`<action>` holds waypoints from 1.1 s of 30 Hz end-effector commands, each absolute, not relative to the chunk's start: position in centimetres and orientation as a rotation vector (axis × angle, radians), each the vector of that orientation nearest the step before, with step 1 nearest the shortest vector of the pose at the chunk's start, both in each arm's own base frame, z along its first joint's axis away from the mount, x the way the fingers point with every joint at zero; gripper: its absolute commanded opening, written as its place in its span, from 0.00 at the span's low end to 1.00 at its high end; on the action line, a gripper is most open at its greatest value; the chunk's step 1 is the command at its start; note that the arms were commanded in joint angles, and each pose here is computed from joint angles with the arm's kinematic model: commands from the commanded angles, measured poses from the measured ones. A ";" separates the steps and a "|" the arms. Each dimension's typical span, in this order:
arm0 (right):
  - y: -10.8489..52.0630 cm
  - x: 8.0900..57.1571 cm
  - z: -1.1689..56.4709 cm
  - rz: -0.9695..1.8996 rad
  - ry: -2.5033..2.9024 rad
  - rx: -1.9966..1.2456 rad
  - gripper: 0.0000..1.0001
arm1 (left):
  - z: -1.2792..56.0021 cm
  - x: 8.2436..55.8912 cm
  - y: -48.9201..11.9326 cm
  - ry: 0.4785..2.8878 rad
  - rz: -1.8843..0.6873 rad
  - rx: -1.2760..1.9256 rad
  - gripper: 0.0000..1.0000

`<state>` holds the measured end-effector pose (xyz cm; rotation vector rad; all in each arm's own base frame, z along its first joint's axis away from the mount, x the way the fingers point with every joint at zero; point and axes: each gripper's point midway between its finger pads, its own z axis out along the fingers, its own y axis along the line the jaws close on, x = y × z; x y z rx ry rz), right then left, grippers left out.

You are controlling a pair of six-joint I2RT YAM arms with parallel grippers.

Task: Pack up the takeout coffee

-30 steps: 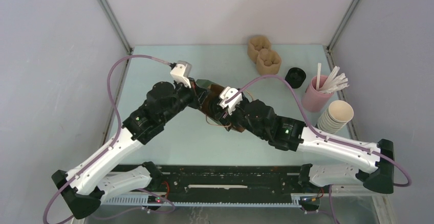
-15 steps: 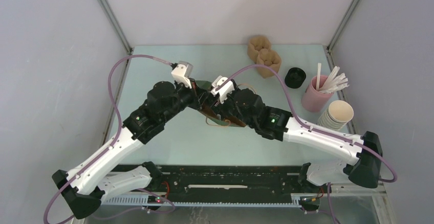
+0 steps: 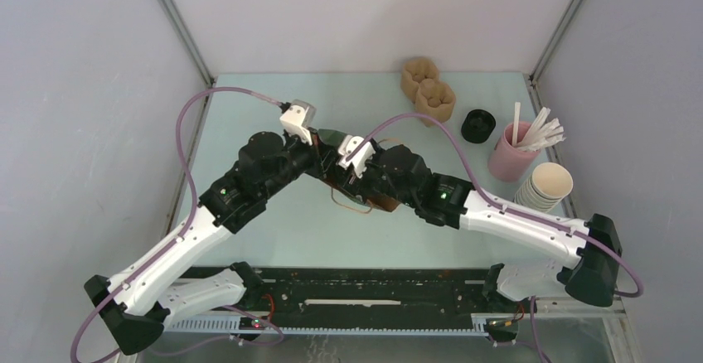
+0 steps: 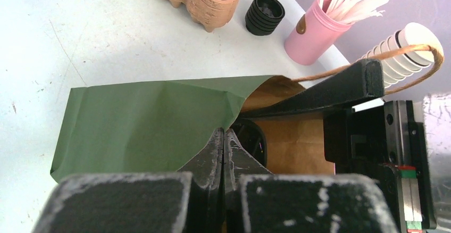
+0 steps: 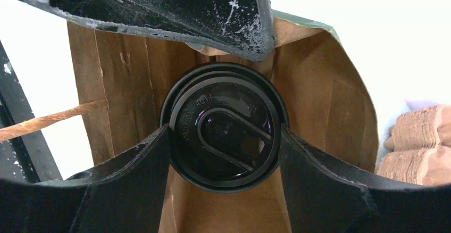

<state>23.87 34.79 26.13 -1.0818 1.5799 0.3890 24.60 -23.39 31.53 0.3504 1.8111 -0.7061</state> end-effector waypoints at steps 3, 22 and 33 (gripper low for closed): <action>34.3 22.9 28.8 0.425 1.458 -1.147 0.17 | 33.2 24.6 -23.5 1.771 -0.691 0.403 0.00; 35.9 24.8 28.2 0.346 1.341 -1.309 0.20 | 33.2 24.1 -24.3 1.770 -0.692 0.523 0.00; 36.5 23.0 32.2 0.393 1.201 -1.366 0.23 | 32.7 23.9 -24.4 1.783 -0.692 0.547 0.00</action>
